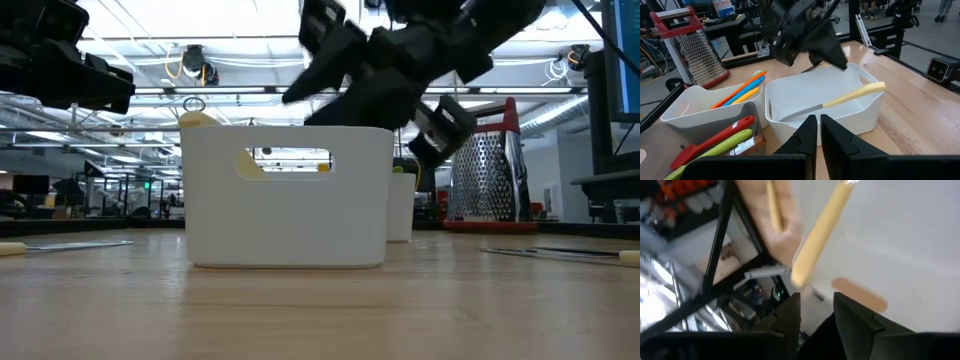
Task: Pick & Place Kitchen Items
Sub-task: Put the yellow knife into the bottom white bin
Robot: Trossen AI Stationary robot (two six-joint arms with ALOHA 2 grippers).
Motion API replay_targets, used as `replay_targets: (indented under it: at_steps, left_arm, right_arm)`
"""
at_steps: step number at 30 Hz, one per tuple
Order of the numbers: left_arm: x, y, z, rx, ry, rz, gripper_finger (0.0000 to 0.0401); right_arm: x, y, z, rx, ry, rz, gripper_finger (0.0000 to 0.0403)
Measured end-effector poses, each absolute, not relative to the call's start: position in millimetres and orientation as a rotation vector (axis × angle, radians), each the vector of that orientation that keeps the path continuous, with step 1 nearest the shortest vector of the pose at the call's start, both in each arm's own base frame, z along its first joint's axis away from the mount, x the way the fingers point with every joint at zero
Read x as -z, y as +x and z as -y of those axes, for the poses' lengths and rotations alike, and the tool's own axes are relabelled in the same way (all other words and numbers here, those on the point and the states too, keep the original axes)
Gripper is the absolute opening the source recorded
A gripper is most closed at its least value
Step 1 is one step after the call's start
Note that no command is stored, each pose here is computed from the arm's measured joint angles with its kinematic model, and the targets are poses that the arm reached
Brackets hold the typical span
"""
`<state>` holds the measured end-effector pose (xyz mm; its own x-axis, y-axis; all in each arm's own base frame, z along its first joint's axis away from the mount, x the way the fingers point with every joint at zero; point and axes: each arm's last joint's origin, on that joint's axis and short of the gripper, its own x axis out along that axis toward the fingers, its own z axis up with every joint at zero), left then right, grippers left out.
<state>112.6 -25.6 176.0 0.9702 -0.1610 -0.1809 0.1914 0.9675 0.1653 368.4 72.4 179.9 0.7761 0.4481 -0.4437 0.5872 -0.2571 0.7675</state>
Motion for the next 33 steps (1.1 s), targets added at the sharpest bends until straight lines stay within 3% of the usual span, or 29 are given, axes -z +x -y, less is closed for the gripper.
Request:
replay_targets:
  at_steps: [8, 16, 21, 33]
  left_arm:
    - [-176, 113, 26, 0.179, 0.182, -0.167, 0.0028]
    - [-176, 113, 26, 0.179, 0.18, -0.167, 0.0028]
    - [-176, 113, 26, 0.178, 0.18, -0.167, 0.0028]
    - [-176, 113, 26, 0.176, 0.165, -0.169, 0.0028]
  right_arm:
    - [-207, 358, -89, 0.013, 1.788, -0.775, 0.0073]
    - [-234, 329, -109, 0.012, 1.781, -0.907, 0.0024]
    - [-242, 301, -122, 0.144, 1.79, -1.068, 0.0002]
    - [-233, 244, -137, 0.506, 1.672, -1.468, 0.0012]
